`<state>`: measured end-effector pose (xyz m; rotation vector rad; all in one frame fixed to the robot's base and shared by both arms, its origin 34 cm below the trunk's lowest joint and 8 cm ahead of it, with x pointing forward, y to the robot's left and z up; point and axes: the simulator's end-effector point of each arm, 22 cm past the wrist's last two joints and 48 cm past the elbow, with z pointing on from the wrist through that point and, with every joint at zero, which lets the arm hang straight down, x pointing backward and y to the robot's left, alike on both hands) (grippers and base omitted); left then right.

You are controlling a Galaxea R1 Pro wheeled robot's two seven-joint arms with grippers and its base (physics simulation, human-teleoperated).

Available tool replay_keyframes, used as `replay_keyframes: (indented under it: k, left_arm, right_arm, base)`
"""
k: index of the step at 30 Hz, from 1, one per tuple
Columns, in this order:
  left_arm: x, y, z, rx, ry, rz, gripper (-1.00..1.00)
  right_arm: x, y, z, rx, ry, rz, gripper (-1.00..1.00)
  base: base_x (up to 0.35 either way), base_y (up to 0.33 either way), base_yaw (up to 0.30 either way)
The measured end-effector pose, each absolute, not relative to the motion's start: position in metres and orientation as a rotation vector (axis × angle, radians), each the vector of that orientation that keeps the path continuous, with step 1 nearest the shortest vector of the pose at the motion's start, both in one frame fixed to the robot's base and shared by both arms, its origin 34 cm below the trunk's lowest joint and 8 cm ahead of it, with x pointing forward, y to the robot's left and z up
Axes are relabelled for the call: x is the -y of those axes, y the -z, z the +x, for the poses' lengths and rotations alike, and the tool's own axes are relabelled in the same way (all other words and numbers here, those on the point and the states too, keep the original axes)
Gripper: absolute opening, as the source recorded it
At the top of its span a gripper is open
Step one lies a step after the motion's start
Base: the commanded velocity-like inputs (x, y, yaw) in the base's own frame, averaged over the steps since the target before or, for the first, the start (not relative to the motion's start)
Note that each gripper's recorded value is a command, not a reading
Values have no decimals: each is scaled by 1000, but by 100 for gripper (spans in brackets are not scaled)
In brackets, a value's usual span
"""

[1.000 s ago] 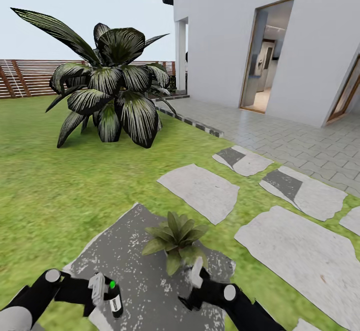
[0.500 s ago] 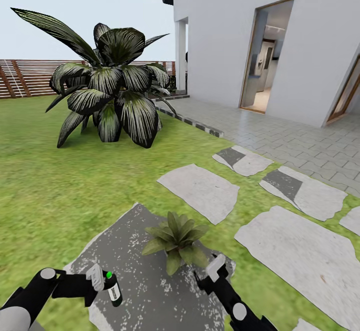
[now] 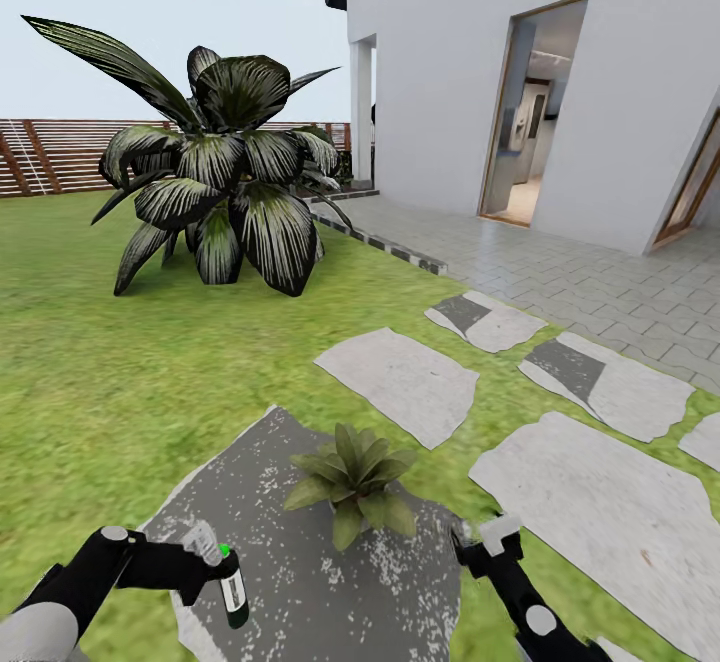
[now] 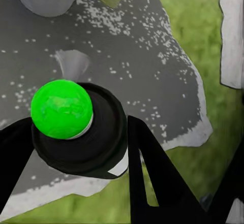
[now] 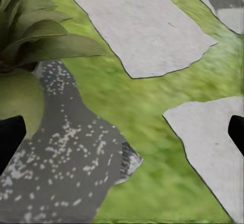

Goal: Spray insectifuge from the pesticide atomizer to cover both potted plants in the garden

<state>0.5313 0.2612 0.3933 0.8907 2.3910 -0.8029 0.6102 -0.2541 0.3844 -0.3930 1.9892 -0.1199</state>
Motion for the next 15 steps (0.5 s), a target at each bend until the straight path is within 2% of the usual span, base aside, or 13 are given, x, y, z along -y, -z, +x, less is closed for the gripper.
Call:
replay_keyframes:
  k: [5,15]
  left_arm:
    - [-257,-412,556,-2469,775,791,-100]
    - [-227,-449,584,-2575,698,809,-100]
  right_arm:
    - [323,-357,580,-2094,214,-246,100]
    - [360,-347,565,-2137,264,-159,100]
  base:
    - [0,0,0]
    - [0,0,0]
